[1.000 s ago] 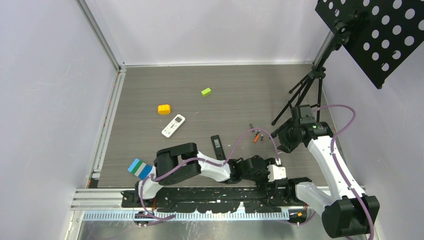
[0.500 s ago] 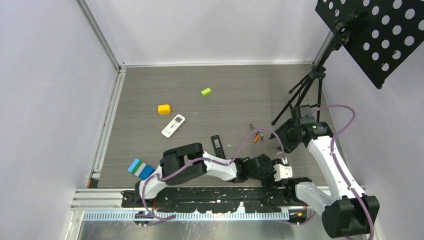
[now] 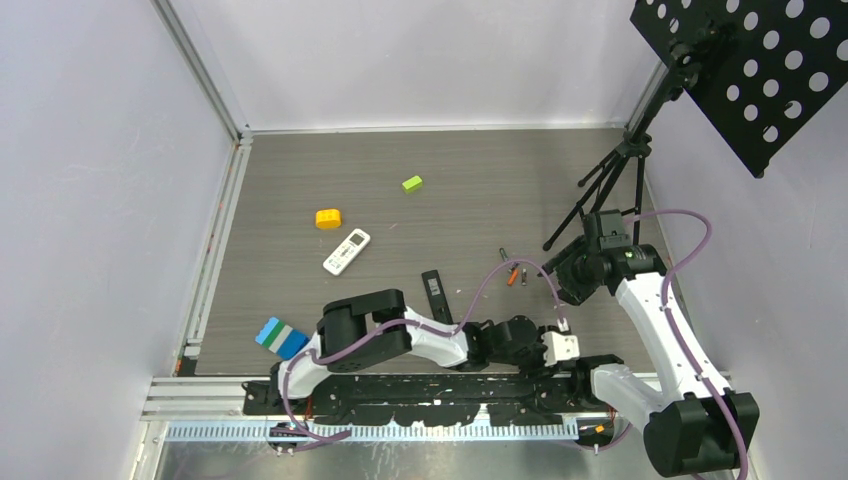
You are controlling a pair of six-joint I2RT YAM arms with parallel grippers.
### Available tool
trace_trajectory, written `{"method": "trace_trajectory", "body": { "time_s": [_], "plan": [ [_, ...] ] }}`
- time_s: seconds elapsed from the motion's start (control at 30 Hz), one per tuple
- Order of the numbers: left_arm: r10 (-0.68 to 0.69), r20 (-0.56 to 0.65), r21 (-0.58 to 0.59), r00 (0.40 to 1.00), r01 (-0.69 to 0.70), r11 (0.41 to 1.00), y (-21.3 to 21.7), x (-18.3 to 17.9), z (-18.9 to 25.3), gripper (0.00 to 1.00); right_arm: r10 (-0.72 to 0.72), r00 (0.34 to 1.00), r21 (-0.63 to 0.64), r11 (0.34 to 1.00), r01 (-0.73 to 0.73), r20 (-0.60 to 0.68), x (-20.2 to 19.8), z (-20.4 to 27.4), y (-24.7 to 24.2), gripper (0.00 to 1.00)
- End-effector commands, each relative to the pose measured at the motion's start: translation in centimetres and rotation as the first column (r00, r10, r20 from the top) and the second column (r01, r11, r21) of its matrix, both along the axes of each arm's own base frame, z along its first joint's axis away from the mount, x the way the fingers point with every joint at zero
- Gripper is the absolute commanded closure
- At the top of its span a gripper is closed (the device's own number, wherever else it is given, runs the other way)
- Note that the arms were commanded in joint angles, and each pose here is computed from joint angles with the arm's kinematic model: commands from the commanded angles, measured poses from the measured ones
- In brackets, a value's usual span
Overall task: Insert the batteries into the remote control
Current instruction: Move the battery cover to the center of the board.
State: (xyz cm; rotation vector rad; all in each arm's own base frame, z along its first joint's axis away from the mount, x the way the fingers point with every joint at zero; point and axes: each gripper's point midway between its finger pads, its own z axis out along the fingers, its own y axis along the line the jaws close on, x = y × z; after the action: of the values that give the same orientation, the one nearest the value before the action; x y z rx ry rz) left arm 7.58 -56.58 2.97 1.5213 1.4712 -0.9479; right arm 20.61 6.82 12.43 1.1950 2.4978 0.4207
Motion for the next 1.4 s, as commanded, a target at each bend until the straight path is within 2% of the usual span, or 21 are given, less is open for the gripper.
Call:
{"method": "trace_trajectory", "body": {
  "time_s": [0.0,0.23,0.43,0.6,0.8,0.87,1.0,1.17,1.3,1.37],
  "plan": [
    [0.055,-0.029,0.061,0.998,-0.053,0.997,2.3,0.6,-0.8,0.75,-0.016,0.998,0.022,1.000,0.014,0.054,0.6,1.1,0.1,0.43],
    [0.145,-0.138,0.027,0.980,-0.142,0.989,3.8,2.2,0.1,0.78,-0.025,0.997,0.031,0.999,0.023,0.067,0.8,1.3,0.2,0.43],
    [0.296,-0.196,0.041,0.935,-0.294,0.955,6.0,4.8,-0.1,0.80,-0.031,0.997,0.042,0.999,0.029,0.066,1.0,0.7,0.4,0.43],
    [0.490,-0.158,0.118,0.857,-0.476,0.871,8.9,7.1,-1.5,0.80,0.015,0.998,0.024,1.000,-0.017,0.062,1.4,-0.7,0.4,0.43],
    [0.717,-0.132,0.218,0.685,-0.685,0.695,13.9,8.8,-2.6,0.77,0.096,0.994,-0.022,0.995,-0.096,0.043,2.5,-2.6,0.3,0.43],
    [0.751,-0.137,0.232,0.646,-0.717,0.658,14.7,9.0,-2.4,0.71,0.108,0.993,-0.019,0.994,-0.107,0.053,3.0,-2.9,0.5,0.43],
    [0.738,-0.154,0.246,0.657,-0.698,0.673,14.3,8.6,-2.1,0.46,0.126,0.991,-0.026,0.992,-0.125,0.044,3.9,-3.6,0.8,0.44],
    [0.761,-0.166,0.253,0.628,-0.718,0.648,14.8,9.4,0.0,0.26,0.171,0.984,-0.054,0.984,-0.169,0.045,4.7,-4.1,1.4,0.44],
    [0.777,-0.242,0.244,0.581,-0.739,0.628,16.1,11.3,2.8,0.20,0.214,0.976,-0.122,0.971,-0.207,0.049,5.0,-4.5,1.5,0.44],
    [0.797,-0.263,0.241,0.544,-0.763,0.600,17.3,12.5,4.1,0.19,0.222,0.974,-0.175,0.962,-0.211,0.044,5.2,-4.8,1.1,0.44]
  ]
}}
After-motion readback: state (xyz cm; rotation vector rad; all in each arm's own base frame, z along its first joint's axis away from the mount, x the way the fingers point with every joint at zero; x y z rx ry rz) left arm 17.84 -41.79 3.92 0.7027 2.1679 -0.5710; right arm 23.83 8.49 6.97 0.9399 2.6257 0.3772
